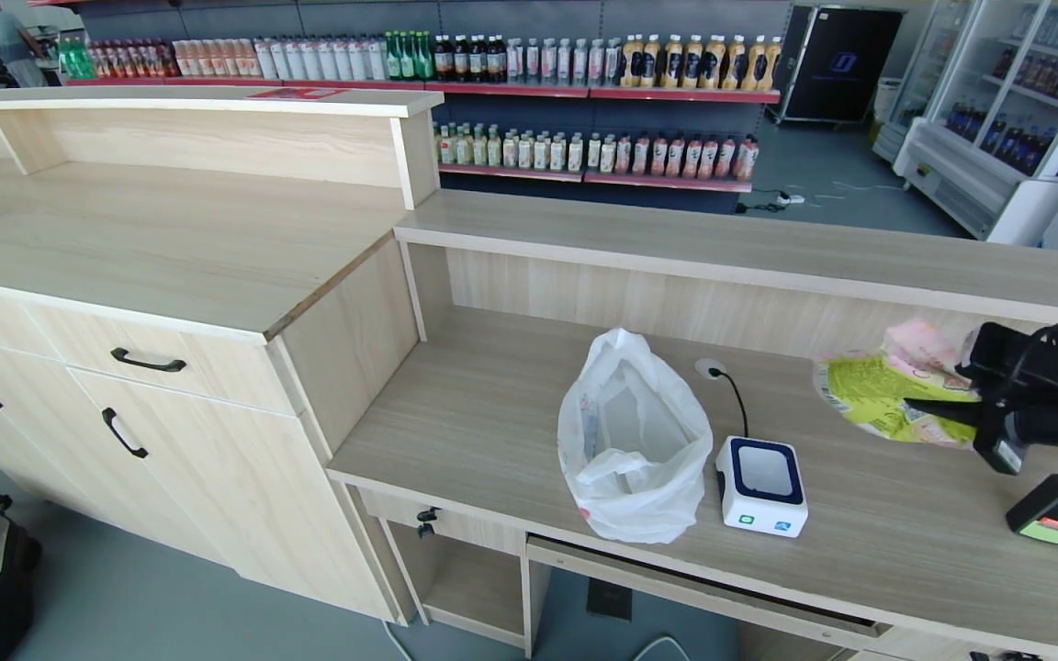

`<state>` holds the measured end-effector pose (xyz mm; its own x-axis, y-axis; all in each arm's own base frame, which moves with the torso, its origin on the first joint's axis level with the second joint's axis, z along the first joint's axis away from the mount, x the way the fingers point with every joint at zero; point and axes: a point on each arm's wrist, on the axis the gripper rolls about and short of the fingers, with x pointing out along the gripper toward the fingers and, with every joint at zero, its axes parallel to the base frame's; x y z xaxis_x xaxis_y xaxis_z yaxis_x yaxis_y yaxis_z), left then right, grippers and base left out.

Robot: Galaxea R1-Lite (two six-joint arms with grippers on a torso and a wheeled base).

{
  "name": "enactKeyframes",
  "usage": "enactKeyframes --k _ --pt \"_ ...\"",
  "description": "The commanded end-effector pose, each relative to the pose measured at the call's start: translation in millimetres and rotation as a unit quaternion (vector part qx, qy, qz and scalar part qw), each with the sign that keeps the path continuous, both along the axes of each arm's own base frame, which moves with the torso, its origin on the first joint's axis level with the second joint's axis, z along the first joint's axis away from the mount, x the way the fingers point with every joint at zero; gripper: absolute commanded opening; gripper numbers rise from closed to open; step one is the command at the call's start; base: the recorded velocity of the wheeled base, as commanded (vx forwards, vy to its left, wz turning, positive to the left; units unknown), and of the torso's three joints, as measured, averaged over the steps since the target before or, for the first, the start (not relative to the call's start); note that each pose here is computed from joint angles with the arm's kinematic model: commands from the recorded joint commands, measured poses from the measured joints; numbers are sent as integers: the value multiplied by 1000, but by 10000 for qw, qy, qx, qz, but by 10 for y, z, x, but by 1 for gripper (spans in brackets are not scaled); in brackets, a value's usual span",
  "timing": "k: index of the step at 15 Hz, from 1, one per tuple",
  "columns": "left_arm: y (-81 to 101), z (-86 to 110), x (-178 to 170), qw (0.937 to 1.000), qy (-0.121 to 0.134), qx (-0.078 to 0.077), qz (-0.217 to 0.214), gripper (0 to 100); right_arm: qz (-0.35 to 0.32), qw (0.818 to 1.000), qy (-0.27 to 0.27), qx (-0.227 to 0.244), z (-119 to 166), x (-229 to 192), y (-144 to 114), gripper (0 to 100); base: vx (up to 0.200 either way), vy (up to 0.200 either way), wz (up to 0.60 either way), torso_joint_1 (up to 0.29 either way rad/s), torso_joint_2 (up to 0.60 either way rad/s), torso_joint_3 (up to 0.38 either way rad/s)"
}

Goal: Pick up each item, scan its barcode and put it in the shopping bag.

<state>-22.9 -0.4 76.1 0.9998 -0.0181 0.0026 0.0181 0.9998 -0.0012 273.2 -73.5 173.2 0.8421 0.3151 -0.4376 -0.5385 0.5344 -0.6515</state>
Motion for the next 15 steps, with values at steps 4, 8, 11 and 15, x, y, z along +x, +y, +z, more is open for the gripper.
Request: enactKeyframes --k 4,8,11,15 --pt "0 0 0 10000 -3 -1 -2 100 -950 9846 -1246 771 812 -818 83 0 0 0 0 0 0 0" --pt "0 0 0 10000 -3 -1 -2 100 -1034 9832 -1311 743 776 -1016 125 0 0 0 0 0 0 0" --pt "0 0 0 10000 -3 -1 -2 100 -971 9817 -1395 858 813 -1080 183 0 0 0 600 1 -1 1" --pt "0 0 0 10000 -3 -1 -2 100 -2135 9468 -1104 2139 879 -706 438 0 0 0 600 2 2 2"
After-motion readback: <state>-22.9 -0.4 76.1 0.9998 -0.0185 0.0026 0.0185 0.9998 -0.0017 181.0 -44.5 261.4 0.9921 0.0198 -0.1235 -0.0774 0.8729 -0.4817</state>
